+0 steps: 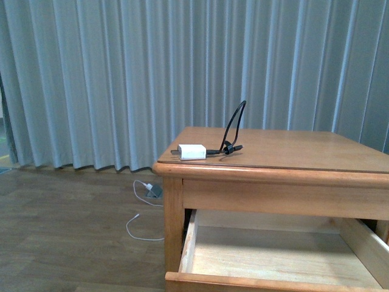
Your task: Put charger into drawer
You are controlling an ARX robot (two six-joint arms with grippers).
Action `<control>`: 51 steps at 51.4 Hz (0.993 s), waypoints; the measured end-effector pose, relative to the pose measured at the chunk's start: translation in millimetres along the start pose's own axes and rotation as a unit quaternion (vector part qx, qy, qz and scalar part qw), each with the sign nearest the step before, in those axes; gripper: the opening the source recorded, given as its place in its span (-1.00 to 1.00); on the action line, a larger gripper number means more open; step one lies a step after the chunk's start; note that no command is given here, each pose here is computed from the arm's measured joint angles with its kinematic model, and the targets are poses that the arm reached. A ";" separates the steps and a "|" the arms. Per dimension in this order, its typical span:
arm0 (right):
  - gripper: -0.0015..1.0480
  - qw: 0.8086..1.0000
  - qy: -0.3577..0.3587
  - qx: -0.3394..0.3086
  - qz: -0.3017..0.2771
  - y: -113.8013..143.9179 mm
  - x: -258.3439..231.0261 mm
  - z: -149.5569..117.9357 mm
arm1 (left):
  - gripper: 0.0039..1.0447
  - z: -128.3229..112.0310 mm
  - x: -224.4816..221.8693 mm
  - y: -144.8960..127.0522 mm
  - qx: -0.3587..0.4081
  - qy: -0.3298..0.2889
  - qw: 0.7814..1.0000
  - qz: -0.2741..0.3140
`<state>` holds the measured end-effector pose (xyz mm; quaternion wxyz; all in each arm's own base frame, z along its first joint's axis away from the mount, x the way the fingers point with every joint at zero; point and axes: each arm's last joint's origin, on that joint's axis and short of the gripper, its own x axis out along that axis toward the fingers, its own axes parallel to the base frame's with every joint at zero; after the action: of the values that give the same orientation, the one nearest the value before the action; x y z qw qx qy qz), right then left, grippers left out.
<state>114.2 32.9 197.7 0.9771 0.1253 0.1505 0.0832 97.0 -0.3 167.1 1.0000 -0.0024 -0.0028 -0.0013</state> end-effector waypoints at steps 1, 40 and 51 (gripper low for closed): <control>0.75 0.999 -0.040 -0.012 -0.019 -0.6 0.4 -1.0 | 0.89 0.0 0.0 0.0 0.000 0.000 1.000 0.000; 0.85 0.977 -0.151 -0.123 -0.082 -18.0 -4.3 -9.5 | 0.89 0.0 0.0 0.0 0.000 0.000 1.000 0.000; 0.85 0.977 -0.151 -0.123 -0.082 -18.0 -4.3 -9.5 | 0.89 -3.5 1.0 0.0 -0.022 0.021 0.998 0.061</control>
<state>109.4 17.0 185.2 1.0000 0.0022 0.0001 0.0004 98.1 -0.2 163.6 0.9978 -0.0246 0.0180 0.0592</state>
